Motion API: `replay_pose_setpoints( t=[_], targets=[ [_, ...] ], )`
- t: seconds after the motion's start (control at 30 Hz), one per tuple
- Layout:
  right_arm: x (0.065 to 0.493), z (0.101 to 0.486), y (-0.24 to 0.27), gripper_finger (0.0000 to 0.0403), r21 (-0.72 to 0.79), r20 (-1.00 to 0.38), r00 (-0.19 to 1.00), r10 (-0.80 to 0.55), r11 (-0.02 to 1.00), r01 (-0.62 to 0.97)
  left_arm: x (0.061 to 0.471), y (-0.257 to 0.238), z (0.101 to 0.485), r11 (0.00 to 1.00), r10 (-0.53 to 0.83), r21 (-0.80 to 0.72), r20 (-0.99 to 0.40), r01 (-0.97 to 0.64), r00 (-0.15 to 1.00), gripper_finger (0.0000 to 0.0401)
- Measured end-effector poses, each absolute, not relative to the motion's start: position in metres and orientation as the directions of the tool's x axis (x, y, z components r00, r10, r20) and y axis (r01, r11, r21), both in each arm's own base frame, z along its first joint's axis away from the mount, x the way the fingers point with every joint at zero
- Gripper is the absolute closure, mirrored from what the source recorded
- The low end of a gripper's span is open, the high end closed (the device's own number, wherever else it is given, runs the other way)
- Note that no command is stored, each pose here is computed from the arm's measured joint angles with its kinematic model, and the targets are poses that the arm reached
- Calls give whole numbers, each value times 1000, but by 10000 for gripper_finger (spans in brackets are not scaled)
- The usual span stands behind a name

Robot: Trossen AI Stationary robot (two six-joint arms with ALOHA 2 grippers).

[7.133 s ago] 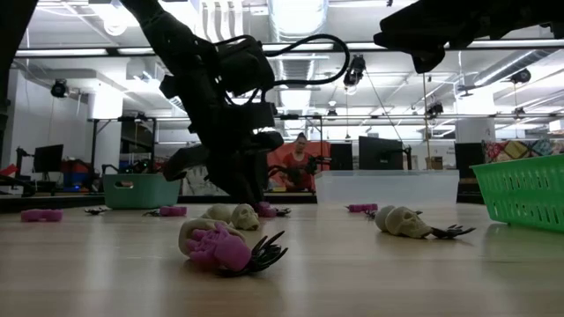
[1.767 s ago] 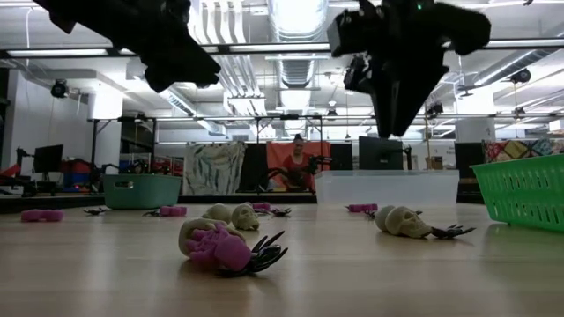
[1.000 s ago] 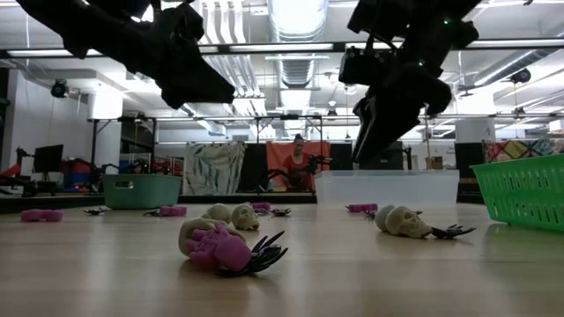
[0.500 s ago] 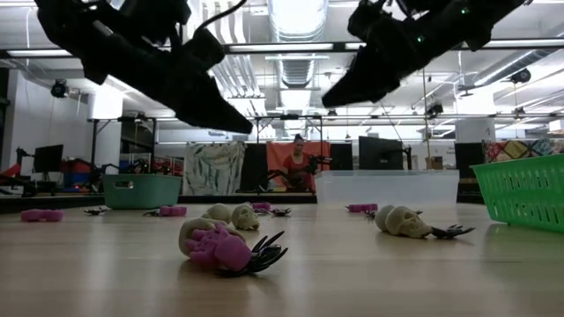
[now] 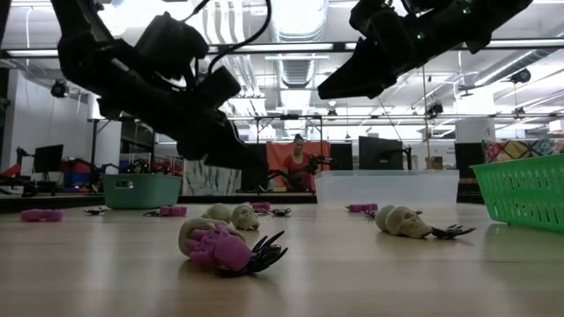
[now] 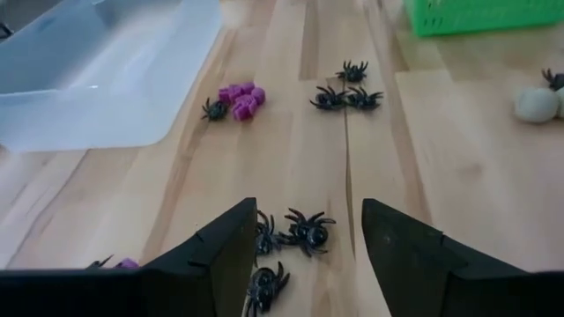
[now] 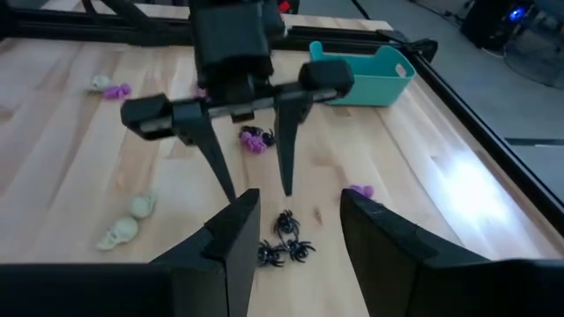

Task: Sort Halloween decoration
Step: Put the black spider toy into the white bin

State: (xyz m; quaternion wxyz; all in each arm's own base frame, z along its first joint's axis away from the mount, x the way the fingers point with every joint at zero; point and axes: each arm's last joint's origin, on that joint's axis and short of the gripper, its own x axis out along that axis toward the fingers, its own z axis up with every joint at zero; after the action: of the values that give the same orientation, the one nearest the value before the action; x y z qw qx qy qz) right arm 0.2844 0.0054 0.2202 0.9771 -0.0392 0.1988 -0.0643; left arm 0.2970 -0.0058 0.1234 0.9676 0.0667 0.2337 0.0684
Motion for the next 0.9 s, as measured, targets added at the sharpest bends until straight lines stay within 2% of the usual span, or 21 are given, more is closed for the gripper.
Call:
replay_pose_setpoints(
  t=[0.9],
  targets=[
    [282,225,5,250,-97,-368,919,-141,989,113,318,-7,90,981,165,175,-487,-89,858,211]
  ],
)
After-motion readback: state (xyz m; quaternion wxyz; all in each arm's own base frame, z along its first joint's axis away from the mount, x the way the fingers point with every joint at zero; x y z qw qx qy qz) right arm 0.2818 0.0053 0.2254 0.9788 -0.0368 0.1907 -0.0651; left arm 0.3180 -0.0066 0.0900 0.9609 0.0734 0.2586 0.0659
